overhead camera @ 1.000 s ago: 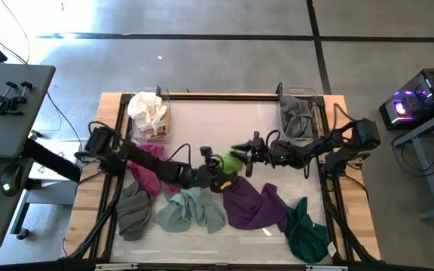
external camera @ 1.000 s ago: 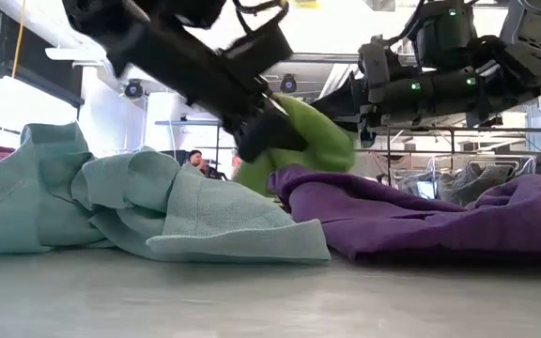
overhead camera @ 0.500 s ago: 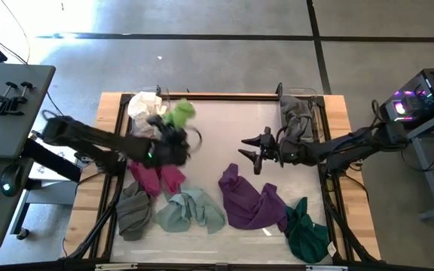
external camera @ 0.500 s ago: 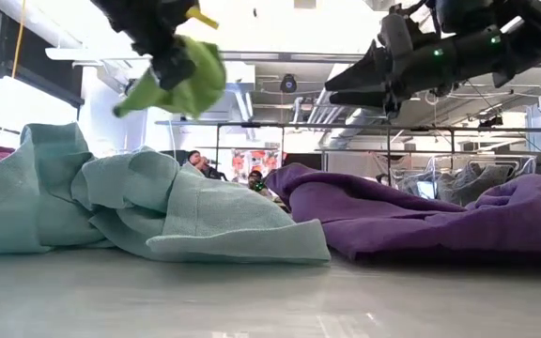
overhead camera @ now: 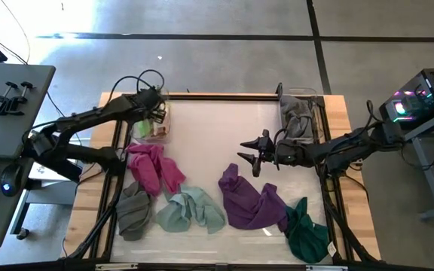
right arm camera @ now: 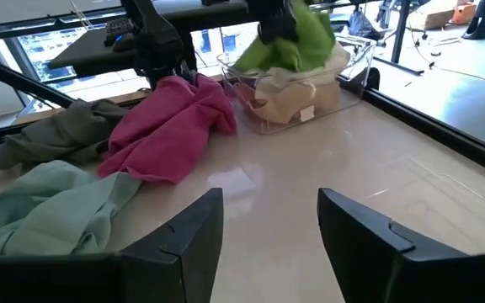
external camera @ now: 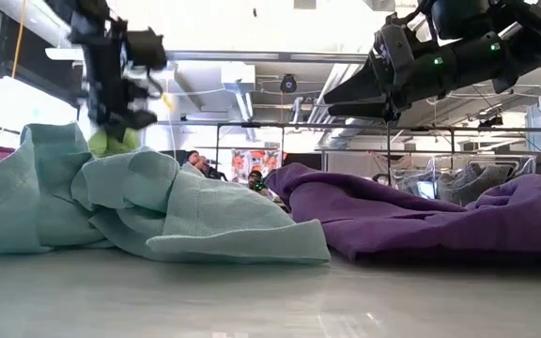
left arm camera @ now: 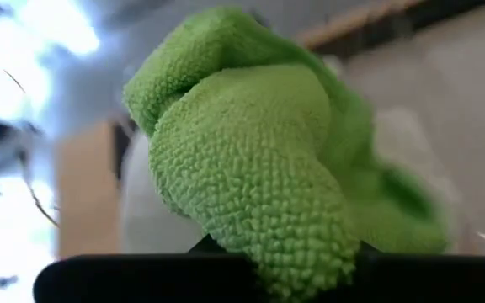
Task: Sort towels by color in basket
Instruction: Put the green towel into the left transparent bin
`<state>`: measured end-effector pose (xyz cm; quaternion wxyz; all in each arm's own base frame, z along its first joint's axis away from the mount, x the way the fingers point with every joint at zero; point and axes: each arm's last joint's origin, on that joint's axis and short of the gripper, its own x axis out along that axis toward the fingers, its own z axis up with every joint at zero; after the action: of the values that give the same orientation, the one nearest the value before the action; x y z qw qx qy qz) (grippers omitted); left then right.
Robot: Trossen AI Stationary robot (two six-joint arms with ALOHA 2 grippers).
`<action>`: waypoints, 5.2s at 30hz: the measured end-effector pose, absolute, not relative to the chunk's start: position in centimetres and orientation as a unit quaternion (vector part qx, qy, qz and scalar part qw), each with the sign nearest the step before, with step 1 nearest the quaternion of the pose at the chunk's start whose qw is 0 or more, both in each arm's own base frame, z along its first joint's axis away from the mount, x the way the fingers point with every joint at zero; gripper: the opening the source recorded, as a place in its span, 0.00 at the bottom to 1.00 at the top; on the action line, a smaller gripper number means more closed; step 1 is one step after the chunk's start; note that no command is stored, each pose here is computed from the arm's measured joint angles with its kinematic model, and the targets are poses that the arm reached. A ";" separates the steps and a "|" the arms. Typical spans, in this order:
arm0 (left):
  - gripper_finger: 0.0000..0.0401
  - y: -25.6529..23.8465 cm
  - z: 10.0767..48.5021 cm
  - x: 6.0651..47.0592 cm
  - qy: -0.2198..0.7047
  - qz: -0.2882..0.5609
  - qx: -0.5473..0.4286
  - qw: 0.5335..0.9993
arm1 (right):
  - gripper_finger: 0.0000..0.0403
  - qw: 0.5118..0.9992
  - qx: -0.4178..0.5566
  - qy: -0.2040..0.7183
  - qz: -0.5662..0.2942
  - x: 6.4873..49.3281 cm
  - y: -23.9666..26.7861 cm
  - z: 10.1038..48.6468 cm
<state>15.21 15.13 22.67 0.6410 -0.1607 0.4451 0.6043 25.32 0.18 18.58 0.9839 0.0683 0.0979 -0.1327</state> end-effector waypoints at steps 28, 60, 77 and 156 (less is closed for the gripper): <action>0.43 15.9 27.7 15.6 0.444 0.495 -0.271 0.696 | 0.47 0.982 0.068 0.116 -0.134 25.2 0.2 18.2; 0.55 16.7 29.0 13.3 0.485 0.494 -0.284 0.663 | 0.47 0.981 0.068 0.122 -0.135 25.2 0.2 18.1; 0.55 17.7 26.4 13.1 0.469 0.521 -0.256 0.666 | 0.47 0.981 0.066 0.122 -0.134 25.2 0.2 18.1; 0.38 19.5 28.9 15.0 0.509 0.501 -0.277 0.642 | 0.47 0.978 0.074 0.139 -0.137 25.1 0.2 17.8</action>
<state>15.04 19.54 28.86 0.6419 -0.2774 0.5095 0.5015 25.09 0.18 17.75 0.9779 0.0745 0.1390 -0.1374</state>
